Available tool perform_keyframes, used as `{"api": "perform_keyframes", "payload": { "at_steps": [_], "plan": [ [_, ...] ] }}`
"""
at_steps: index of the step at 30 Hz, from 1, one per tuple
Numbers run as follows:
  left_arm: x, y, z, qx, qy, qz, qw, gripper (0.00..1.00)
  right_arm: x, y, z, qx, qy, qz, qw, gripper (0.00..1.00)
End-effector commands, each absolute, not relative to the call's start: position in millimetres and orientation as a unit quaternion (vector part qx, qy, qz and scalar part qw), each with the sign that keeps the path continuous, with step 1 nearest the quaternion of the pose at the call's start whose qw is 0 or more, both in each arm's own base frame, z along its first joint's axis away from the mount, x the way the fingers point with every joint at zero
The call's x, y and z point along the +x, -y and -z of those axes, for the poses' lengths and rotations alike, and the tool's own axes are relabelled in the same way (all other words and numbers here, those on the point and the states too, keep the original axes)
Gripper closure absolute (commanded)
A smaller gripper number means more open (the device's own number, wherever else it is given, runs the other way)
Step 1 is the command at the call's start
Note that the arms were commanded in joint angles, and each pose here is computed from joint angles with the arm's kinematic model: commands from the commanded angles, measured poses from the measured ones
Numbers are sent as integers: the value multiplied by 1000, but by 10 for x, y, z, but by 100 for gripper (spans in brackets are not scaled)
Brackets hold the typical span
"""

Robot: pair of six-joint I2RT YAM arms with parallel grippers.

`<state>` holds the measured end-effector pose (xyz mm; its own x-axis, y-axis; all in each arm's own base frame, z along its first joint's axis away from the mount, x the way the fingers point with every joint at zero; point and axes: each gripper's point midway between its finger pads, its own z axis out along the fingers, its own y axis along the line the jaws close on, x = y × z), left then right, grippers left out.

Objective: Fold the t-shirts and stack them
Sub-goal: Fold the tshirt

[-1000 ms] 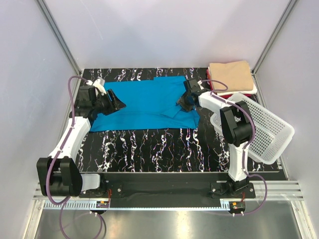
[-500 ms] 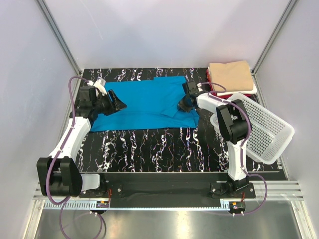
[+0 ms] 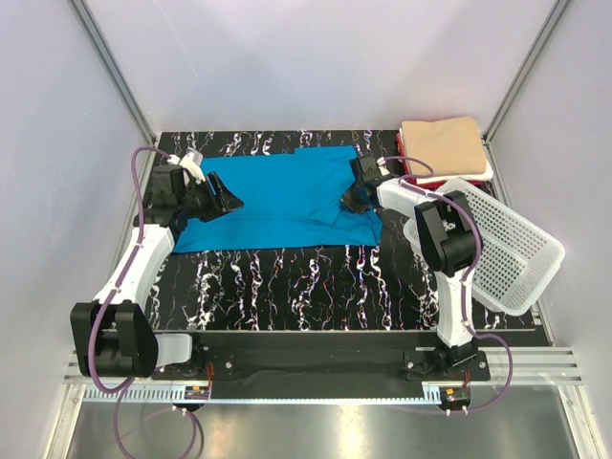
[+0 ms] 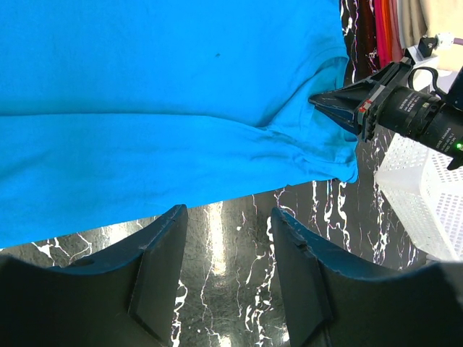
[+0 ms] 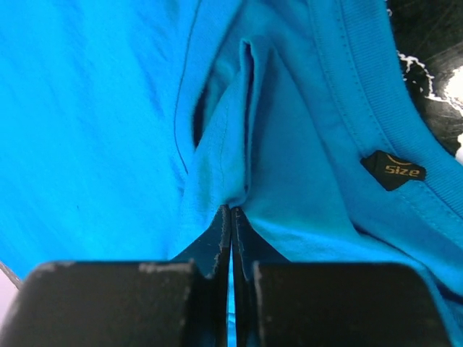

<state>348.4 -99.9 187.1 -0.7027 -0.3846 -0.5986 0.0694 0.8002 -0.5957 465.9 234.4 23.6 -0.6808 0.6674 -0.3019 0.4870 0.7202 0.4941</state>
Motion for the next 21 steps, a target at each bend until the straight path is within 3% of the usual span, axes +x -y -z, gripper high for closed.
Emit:
{"api": "perform_keyframes", "payload": {
  "at_steps": [1, 21],
  "plan": [
    [3529, 1063, -1952, -76, -861, 321, 388, 45, 4836, -2443, -630, 302, -883, -212, 289, 100],
    [3530, 1068, -1912, -77, -863, 321, 384, 45, 5001, -3071, -831, 141, -902, -230, 337, 100]
  ]
}}
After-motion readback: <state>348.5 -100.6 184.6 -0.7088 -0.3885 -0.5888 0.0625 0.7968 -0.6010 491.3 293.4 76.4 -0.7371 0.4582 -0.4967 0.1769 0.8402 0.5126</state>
